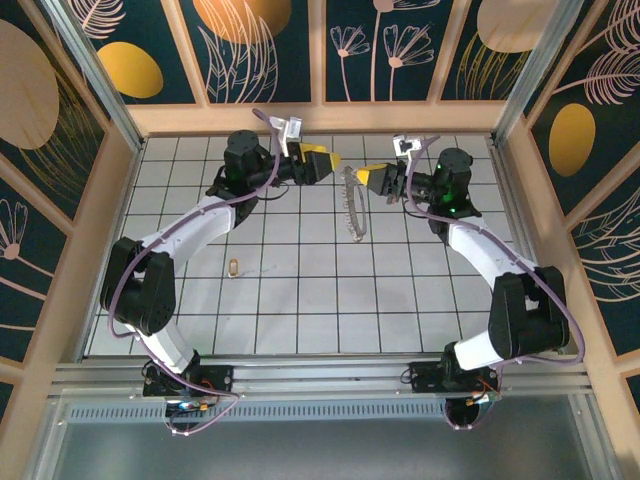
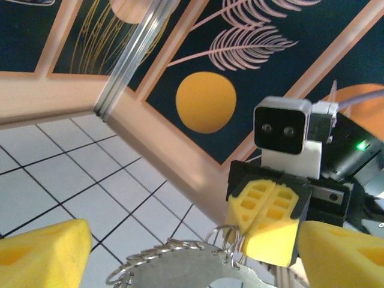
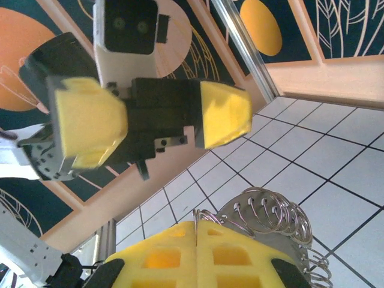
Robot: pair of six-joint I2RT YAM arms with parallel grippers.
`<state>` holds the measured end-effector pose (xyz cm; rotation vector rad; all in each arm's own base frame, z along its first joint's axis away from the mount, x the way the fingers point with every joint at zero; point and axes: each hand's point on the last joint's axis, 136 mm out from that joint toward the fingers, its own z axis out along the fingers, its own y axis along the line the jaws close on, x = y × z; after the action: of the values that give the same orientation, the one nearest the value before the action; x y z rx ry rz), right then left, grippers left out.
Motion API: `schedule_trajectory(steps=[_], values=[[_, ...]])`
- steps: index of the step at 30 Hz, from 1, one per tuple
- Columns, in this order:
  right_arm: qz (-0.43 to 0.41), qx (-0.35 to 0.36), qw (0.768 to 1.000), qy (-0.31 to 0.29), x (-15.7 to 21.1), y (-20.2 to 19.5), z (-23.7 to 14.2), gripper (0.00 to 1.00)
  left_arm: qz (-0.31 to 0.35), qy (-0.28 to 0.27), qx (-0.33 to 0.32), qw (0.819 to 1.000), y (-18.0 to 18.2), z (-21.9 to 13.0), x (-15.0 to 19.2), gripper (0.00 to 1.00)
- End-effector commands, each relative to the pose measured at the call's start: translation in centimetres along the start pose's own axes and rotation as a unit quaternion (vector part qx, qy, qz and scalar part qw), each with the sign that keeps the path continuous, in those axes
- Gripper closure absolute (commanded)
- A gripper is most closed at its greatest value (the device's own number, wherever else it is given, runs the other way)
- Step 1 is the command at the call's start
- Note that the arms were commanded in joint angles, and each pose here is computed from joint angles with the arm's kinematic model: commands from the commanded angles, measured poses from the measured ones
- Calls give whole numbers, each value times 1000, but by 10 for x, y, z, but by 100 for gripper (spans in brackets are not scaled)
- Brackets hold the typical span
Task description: Put the keys on the keyring
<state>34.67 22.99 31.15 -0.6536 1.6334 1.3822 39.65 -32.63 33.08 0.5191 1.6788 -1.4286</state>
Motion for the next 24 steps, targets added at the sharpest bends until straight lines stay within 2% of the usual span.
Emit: schedule_trajectory(steps=[1, 4, 8, 14, 24], values=[[-58, -38, 998, -5, -12, 30, -8, 100, 7, 8, 54, 999, -15, 1, -4, 17], [-67, -52, 996, 0, -10, 37, -9, 100, 17, 31, 77, 996, -22, 2, 3, 24], [-76, -62, 995, 2, -12, 42, -10, 100, 34, 60, 101, 993, -30, 0, 13, 38], [-77, -64, 995, -1, -17, 41, -7, 100, 49, 76, 127, 988, -42, -4, 16, 57], [-67, -66, 996, -6, -20, 36, 0, 100, 35, 80, 150, 985, -44, -2, 18, 62]])
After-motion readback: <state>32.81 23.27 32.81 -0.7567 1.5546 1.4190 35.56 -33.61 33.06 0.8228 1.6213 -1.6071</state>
